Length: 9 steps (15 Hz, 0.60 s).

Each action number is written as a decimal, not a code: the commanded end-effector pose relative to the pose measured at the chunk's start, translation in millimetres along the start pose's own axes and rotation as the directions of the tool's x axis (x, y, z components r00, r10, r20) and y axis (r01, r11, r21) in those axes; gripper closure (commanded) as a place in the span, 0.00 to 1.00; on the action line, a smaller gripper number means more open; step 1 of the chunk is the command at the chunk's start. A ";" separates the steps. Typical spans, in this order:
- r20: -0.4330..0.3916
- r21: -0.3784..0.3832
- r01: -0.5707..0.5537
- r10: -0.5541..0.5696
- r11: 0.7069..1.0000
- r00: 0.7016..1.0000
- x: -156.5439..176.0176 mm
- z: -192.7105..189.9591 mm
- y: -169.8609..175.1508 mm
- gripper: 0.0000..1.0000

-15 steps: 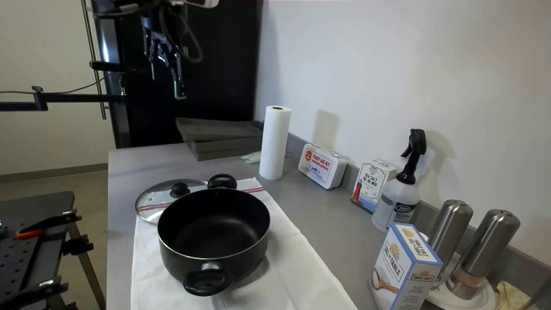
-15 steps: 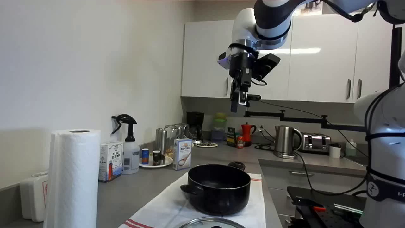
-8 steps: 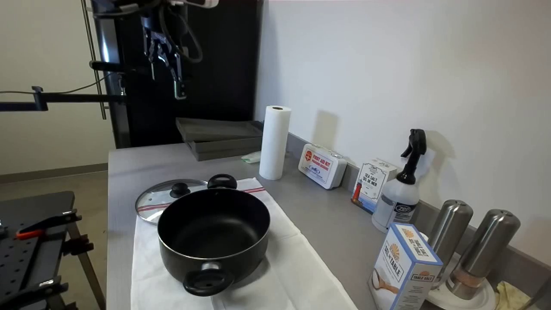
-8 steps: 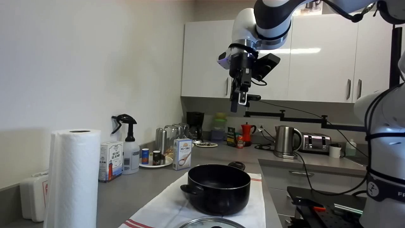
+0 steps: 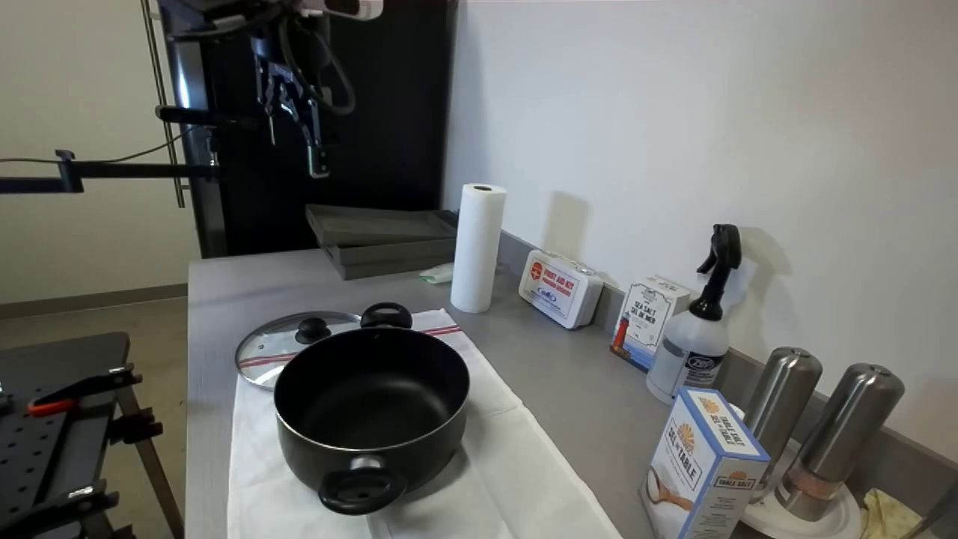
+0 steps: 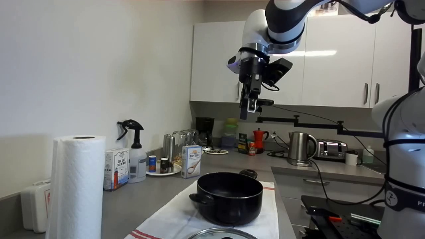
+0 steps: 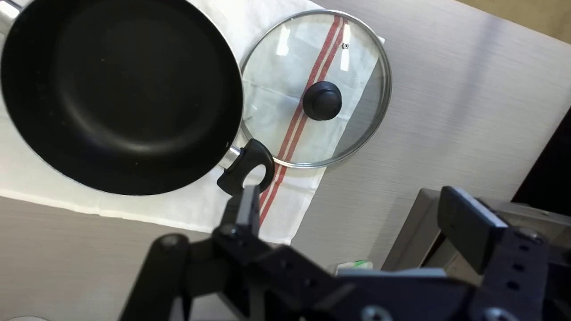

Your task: Put the lid on the pot

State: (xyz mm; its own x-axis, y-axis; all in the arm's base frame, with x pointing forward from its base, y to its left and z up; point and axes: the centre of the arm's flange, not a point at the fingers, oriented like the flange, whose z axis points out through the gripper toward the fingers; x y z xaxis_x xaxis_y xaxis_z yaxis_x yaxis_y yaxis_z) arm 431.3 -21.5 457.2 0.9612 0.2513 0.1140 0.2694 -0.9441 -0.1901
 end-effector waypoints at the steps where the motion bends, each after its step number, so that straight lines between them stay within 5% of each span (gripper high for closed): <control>1: -0.023 -0.037 -0.040 0.039 0.999 0.999 13.7 33.1 -6.1 0.00; 9: -0.065 -0.156 -0.085 0.075 0.984 0.995 28.6 119.5 -46.8 0.00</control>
State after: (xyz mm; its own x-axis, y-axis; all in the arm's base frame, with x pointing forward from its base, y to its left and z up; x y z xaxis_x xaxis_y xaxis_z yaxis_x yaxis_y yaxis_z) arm 451.6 32.9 377.8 0.9705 0.1893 0.1494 0.2050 -0.9738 -0.0980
